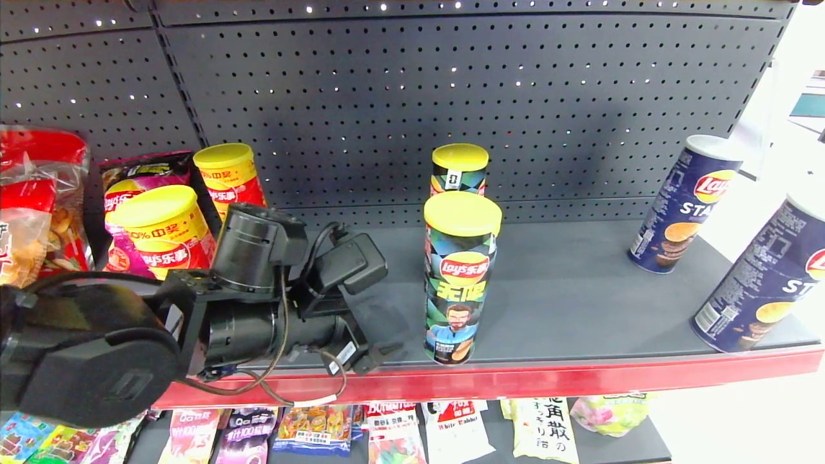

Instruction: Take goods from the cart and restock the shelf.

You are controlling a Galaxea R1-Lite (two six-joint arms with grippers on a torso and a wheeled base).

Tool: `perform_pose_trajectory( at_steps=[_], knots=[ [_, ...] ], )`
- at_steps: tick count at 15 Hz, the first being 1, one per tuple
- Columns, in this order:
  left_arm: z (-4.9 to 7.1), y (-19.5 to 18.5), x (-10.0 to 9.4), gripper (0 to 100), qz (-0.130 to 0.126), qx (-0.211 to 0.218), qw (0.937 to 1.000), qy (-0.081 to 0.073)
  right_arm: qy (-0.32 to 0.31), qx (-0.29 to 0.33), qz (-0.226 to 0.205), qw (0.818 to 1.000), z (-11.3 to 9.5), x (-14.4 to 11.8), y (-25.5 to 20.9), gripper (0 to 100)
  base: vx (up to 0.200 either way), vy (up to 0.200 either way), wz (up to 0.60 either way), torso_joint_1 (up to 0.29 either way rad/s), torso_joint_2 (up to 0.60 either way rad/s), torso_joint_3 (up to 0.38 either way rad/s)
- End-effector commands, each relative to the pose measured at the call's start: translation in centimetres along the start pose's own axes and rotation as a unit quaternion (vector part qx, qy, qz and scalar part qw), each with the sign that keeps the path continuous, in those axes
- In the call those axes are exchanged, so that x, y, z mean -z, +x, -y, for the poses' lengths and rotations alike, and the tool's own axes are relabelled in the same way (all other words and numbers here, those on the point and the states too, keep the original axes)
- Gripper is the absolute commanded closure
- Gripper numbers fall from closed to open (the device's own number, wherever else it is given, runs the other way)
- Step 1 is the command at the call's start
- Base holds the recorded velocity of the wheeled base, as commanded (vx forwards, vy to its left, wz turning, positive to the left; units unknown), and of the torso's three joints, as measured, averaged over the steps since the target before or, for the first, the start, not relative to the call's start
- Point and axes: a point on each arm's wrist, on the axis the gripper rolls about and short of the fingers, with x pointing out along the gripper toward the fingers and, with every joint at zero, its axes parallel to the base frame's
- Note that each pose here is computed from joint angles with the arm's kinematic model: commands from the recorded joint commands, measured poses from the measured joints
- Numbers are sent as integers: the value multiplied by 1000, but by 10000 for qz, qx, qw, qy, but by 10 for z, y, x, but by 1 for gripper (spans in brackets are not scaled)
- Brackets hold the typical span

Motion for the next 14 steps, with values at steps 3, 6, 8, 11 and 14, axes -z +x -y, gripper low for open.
perform_pose_trajectory(
  at_steps=[3, 6, 8, 11, 14],
  knots=[
    [1, 14, 5, 0, -82, 45, 9999, 45, 2, -3, 1, 10000, 0, 0, 0, 0, 0, 0, 0, 0, 0, 0],
    [0, 21, 6, 0, -61, 35, 10000, 63, -6, -3, 1, 10000, 0, 0, 0, 0, 0, 0, 0, 0, 0, 0],
    [-1, 23, 4, 0, -48, 28, 10000, 73, 2, -3, 1, 10000, 0, 0, 0, 0, 0, 0, 0, 0, 0, 0],
    [-3, 28, 2, 0, -23, 8, 10000, 72, 2, -3, 1, 10000, 0, 0, 0, 0, 0, 0, 0, 0, 0, 0],
    [-5, 35, -1, 0, -7, 7, 10000, 86, 2, -3, 1, 10000, 0, 0, 0, 0, 0, 0, 0, 0, 0, 0]
  ],
)
